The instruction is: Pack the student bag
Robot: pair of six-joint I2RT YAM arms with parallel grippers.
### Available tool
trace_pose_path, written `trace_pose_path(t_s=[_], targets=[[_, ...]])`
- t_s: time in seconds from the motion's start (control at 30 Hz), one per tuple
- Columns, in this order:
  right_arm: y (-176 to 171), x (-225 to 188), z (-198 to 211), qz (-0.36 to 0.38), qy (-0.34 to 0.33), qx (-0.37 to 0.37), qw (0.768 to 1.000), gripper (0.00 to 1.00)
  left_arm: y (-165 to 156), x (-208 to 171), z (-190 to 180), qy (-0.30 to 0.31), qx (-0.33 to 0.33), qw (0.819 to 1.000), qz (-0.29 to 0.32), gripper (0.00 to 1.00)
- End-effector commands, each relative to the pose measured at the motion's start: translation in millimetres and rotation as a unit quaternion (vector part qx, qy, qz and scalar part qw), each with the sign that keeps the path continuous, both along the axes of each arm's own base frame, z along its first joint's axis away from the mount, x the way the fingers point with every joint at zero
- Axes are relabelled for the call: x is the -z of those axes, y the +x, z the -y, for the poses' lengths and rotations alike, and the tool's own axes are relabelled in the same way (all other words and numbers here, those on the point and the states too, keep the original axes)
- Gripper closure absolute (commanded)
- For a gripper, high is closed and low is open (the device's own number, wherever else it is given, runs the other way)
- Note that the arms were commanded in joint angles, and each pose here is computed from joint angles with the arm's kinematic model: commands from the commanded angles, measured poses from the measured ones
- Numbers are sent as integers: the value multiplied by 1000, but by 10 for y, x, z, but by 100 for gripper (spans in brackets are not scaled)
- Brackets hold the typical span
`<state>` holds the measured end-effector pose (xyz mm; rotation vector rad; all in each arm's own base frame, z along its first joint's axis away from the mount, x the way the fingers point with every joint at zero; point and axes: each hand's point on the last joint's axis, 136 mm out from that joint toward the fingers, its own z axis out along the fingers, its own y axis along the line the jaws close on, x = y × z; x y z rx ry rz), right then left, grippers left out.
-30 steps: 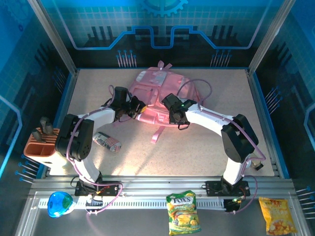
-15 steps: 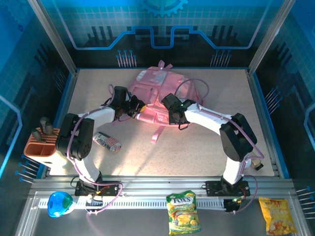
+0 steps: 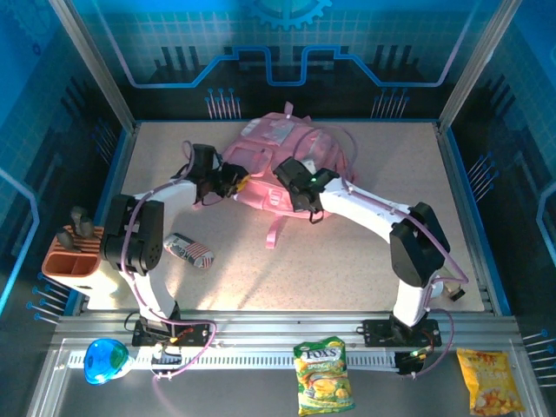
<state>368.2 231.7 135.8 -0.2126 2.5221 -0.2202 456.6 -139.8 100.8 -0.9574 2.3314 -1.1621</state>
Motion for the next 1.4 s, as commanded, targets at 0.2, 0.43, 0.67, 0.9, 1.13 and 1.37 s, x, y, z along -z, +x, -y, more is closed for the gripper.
trace_pose_path(t_s=[0.2, 0.43, 0.67, 0.9, 1.13, 1.37], targets=[[130, -77, -1139, -17, 102, -132, 986, 100, -309, -192, -451, 15, -71, 997, 7, 45], [67, -134, -1649, -34, 161, -181, 970, 100, -436, -250, -279, -58, -70, 996, 4, 42], [4, -141, -1773, -46, 186, -192, 962, 100, -313, -266, 4, -101, -49, 994, 9, 43], [-52, -74, -1744, -54, 180, -192, 963, 100, -220, -184, 56, -94, -52, 994, 7, 58], [-27, 140, -1391, -48, 119, -152, 980, 100, -178, -184, 17, -70, -50, 996, 18, 92], [0, 302, -643, -45, 71, -69, 994, 100, -192, -175, -63, -53, -51, 997, 18, 100]])
